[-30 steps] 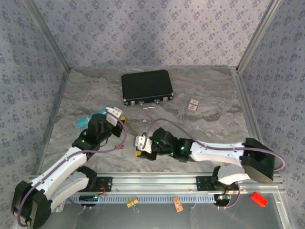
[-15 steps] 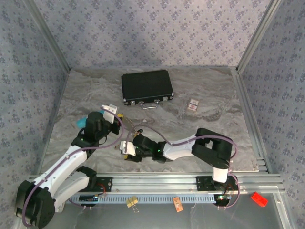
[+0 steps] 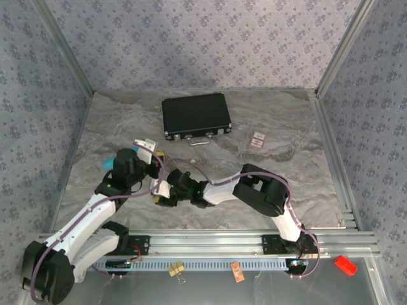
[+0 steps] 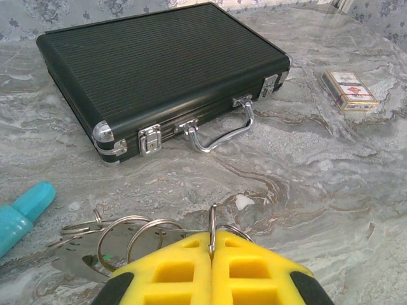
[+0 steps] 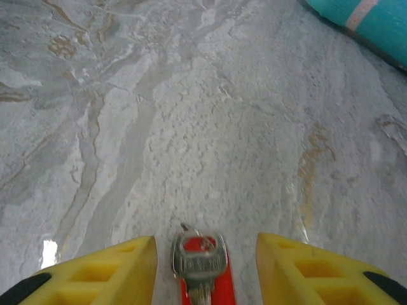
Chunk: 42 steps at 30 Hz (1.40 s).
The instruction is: Put the keys on the keyring
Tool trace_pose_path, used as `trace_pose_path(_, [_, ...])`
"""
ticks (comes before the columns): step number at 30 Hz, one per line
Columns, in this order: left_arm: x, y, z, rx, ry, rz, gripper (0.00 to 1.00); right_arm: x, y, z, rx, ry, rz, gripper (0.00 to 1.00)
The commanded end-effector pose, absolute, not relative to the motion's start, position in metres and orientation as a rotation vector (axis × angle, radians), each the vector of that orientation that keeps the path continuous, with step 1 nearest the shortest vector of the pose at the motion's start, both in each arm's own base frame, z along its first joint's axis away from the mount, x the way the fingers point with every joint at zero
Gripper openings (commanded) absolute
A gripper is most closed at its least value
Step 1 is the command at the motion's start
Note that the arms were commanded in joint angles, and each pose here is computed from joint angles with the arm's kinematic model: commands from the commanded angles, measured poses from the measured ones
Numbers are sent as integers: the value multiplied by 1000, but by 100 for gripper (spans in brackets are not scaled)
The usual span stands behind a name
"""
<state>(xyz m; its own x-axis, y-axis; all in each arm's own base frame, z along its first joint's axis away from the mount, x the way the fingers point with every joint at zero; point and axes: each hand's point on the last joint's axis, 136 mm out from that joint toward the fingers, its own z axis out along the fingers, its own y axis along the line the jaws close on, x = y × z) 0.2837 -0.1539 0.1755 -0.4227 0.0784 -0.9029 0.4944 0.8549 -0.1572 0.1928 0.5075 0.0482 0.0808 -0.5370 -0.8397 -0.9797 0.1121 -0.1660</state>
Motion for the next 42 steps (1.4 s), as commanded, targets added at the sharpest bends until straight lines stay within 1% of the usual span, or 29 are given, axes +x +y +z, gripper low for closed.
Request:
trace_pose_path(1, [284,-156,189,423,1914,-519,0,191,517,43,-1561,1556,753,46])
trace_pose_path(8, [284,-155,187,415,1922,-519,0,197,521,37,-1563,1571,766,44])
trace_pose_path(15, [284,-156,187,419,1921,-524,0,196,517,26,-1599,1586,764,36])
trace_pose_path(18, [283,-156,187,420,1923,-526,0,195,516,23,-1611,1587,762,30])
trace_pose_path(21, [282,-156,187,420,1924,-526,0,194,514,20,-1627,1587,758,19])
trace_pose_path(22, [282,-156,188,420,1923,-525,0,197,522,32,-1617,1561,763,16])
trace_pose_path(24, [281,-156,188,424,1922,-525,0,194,521,33,-1631,1555,767,10])
trace_pose_path(27, [279,-157,190,438,1915,-537,0,190,519,43,-1642,1535,771,4])
trace_pose_path(28, [278,-158,191,444,1911,-541,0,182,508,32,-1671,1557,767,3])
trace_pose_path(31, [275,-159,192,461,1907,-549,0,173,496,37,-1685,1562,762,0])
trace_pose_path(35, [272,-163,193,493,1897,-564,0,162,473,44,-1675,1599,748,0])
trace_pose_path(42, [265,-172,197,572,1872,-598,0,146,412,51,-1570,1777,694,0])
